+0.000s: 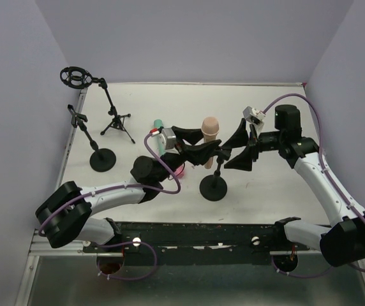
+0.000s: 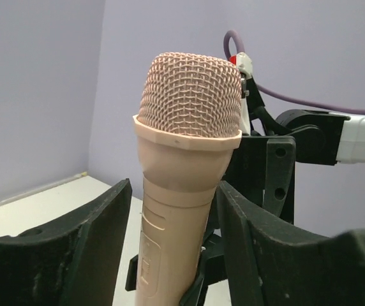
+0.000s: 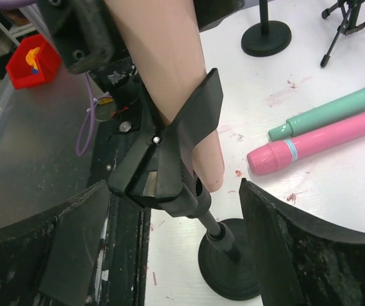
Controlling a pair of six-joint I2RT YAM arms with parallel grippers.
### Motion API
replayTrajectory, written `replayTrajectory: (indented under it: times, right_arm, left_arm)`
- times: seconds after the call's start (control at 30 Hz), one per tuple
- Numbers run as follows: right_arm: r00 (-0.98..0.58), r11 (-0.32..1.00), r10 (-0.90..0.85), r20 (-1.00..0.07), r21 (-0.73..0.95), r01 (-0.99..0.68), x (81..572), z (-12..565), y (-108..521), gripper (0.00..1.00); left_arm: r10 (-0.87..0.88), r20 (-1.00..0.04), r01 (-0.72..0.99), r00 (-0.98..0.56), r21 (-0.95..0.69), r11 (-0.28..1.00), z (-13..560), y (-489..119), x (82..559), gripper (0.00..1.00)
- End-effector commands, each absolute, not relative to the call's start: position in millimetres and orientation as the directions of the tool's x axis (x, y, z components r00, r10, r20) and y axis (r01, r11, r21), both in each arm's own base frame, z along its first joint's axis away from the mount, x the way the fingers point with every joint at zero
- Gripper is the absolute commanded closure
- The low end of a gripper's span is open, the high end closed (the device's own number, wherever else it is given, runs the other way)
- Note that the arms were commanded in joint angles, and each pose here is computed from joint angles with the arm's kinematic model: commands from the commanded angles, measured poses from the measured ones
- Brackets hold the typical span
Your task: Attach the microphones to the stand
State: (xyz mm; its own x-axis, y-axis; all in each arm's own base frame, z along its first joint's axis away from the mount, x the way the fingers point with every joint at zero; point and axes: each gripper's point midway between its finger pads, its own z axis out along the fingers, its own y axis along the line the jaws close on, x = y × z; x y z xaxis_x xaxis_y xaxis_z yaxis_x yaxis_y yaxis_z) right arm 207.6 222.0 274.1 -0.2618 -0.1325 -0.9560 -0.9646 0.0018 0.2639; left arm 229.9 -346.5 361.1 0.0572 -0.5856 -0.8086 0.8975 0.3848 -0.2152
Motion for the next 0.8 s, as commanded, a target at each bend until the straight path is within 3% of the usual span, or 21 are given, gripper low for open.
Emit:
replayTrajectory:
  times: [0.0,0.1,0.37,0.5,0.77]
  right_arm:
    - [-0.24,0.005,-0.146,-0.96,0.242,-0.97,207,277,221,0.06]
    - [-0.21,0.004,-0.159,-0.965,0.213,-0.977,206,273,220,0.01]
    - [-0.126,-0.007,-0.187,-0.974,0.13,-0.991,203,251,217,0.0]
    - [-0.053,-0.033,-0.202,-0.978,0.061,-0.998,199,230,214,0.0]
    - [-0.017,-0.048,-0.169,-0.985,0.025,-0.999,203,205,217,0.01]
  left_arm:
    - [-0.611,-0.79,0.904,0.042,-0.231,0.36,370,-337,218,0.3]
    - [-0.598,-0.801,0.891,0.033,-0.248,0.38,366,-332,219,0.18]
    - [-0.518,-0.852,0.881,0.079,-0.184,0.436,358,-313,208,0.02]
    - [-0.462,-0.883,0.84,0.086,-0.186,0.51,341,-285,203,0.01]
    - [-0.309,-0.949,0.711,-0.066,-0.262,0.653,282,-222,190,0.01]
